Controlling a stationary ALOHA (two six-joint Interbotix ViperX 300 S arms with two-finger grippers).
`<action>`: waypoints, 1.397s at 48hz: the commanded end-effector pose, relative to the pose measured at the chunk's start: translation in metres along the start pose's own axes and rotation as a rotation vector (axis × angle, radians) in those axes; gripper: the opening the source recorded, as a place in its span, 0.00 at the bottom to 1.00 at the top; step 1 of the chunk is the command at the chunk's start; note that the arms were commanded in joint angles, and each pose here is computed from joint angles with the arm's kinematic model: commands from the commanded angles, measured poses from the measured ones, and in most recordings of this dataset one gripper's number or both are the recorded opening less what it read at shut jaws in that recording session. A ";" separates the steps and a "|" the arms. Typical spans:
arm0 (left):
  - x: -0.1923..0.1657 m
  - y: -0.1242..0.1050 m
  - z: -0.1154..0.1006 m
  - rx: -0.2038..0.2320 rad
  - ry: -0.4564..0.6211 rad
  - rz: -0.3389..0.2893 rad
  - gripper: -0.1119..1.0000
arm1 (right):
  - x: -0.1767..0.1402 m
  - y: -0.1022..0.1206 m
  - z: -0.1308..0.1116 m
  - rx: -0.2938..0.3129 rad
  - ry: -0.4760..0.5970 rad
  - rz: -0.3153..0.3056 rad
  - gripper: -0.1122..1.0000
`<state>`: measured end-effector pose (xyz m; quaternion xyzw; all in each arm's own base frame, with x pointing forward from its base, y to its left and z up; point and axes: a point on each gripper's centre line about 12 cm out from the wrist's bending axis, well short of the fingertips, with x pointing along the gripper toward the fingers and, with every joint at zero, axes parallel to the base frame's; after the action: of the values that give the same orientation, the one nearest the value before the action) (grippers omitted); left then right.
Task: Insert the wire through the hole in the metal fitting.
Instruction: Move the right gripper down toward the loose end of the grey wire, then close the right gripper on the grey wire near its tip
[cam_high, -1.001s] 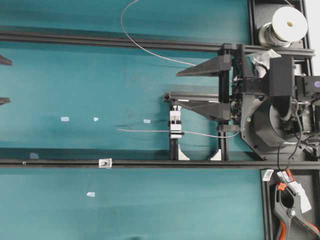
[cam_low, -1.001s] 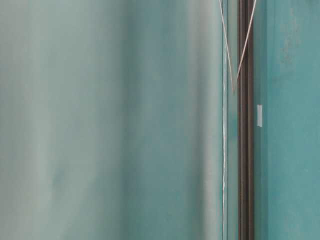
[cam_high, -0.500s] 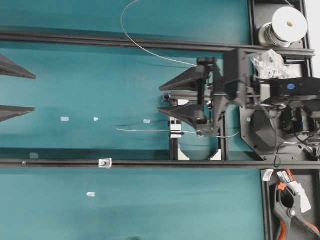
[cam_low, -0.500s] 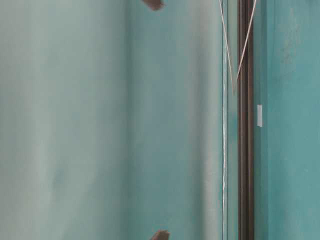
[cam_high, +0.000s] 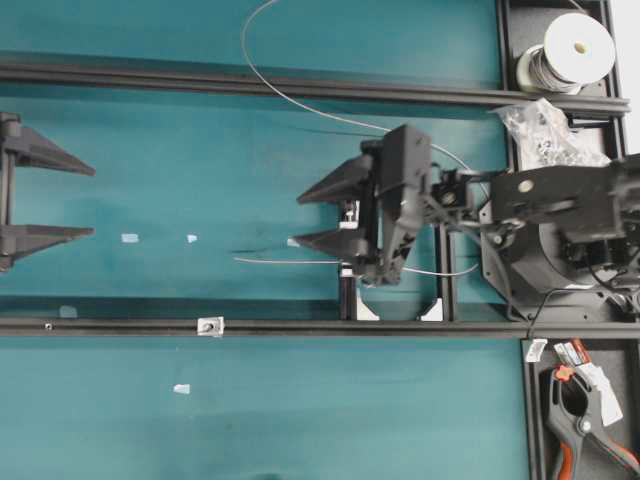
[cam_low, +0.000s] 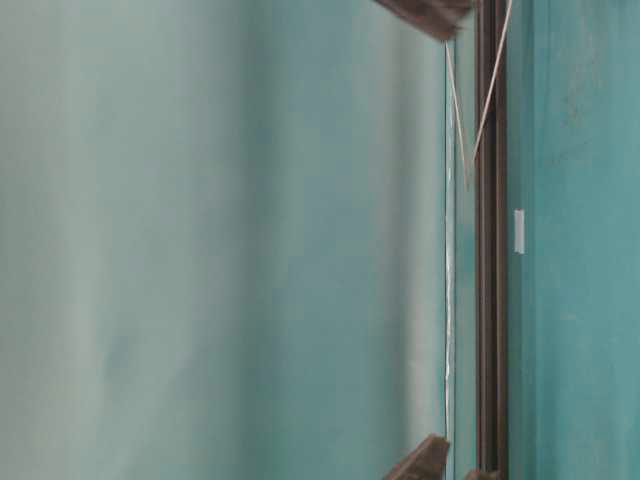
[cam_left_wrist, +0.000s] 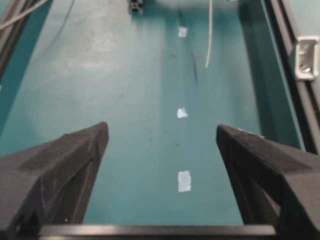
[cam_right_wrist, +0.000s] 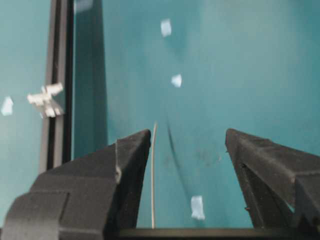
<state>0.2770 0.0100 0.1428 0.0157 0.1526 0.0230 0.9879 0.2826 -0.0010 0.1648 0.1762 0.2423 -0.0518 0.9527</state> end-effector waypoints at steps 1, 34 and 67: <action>0.005 0.001 0.001 -0.005 -0.037 0.007 0.82 | 0.007 0.005 0.003 -0.001 -0.017 0.017 0.71; 0.023 -0.005 -0.019 -0.094 0.020 -0.007 0.81 | 0.044 0.014 -0.028 0.014 0.093 0.024 0.71; 0.024 -0.005 -0.018 -0.094 0.023 -0.009 0.81 | 0.054 0.010 -0.044 0.031 0.168 -0.004 0.69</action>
<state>0.2906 0.0068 0.1126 -0.0303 0.1742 0.0262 0.9839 0.3098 0.0220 0.1027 0.1914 0.3255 -0.0444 0.9249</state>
